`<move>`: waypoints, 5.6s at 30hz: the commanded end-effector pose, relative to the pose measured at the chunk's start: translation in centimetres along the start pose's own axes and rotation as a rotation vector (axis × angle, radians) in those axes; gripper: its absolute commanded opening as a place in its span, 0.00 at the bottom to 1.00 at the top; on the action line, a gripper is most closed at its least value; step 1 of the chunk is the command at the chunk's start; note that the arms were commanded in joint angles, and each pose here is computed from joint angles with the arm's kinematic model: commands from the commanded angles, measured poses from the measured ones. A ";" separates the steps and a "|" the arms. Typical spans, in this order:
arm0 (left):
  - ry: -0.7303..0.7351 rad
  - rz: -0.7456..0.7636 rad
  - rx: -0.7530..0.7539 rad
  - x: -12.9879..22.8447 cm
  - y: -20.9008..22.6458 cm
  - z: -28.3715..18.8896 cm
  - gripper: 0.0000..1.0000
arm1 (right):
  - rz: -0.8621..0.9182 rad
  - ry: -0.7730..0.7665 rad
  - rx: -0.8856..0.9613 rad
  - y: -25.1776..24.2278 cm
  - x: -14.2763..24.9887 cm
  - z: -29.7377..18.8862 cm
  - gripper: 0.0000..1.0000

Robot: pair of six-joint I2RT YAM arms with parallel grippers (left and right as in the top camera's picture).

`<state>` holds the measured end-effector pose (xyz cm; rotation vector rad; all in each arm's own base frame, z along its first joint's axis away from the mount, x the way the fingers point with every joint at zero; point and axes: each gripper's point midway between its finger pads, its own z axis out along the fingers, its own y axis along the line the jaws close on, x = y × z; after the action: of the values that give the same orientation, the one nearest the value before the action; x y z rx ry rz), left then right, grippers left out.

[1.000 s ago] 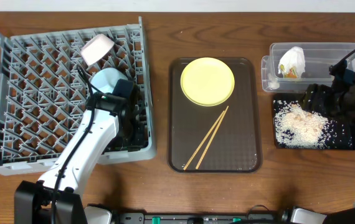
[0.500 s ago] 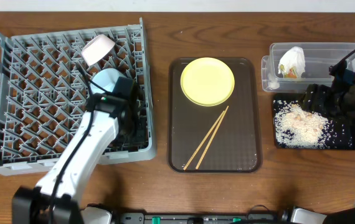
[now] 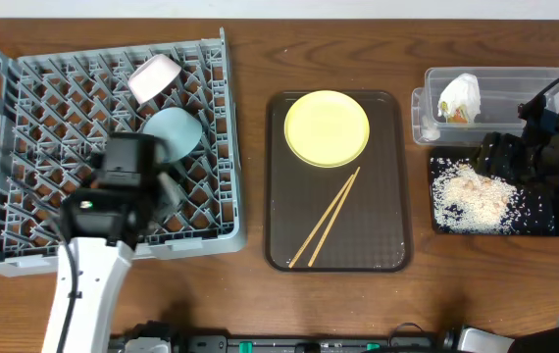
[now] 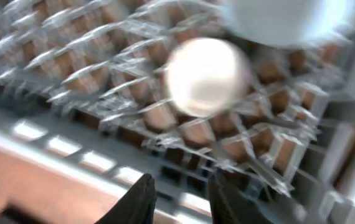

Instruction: Sort waste into correct bins and load items into the dishwasher rack

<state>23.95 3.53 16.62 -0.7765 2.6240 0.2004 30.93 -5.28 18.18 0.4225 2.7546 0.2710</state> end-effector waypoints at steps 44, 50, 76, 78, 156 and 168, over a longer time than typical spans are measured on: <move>0.174 -1.001 -0.291 -1.7 21.7 12.0 0.06 | -0.001 -0.010 -0.008 0.2 -0.2 -0.5 0.77; 0.159 -0.984 -0.258 -2.3 21.5 12.2 0.07 | 0.000 -0.007 -0.008 0.2 -0.2 -0.5 0.77; 0.051 -0.945 -0.213 -4.3 21.3 9.5 0.41 | -0.001 -0.006 -0.007 0.2 -0.1 -0.5 0.77; 0.028 -0.925 -0.206 -4.7 21.1 8.7 0.44 | -0.001 -0.006 -0.007 0.2 -0.1 -0.5 0.77; 0.208 1.158 0.552 19.1 -26.3 6.6 0.69 | 0.000 -0.002 0.001 0.0 0.0 -0.5 0.85; 0.195 1.191 0.570 20.1 -27.0 6.8 0.69 | 0.002 0.005 0.001 0.0 0.2 -0.5 0.85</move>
<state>25.66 -27.07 2.37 0.9810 2.7252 -0.3271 30.43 -5.15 18.01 0.4300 2.7761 0.2758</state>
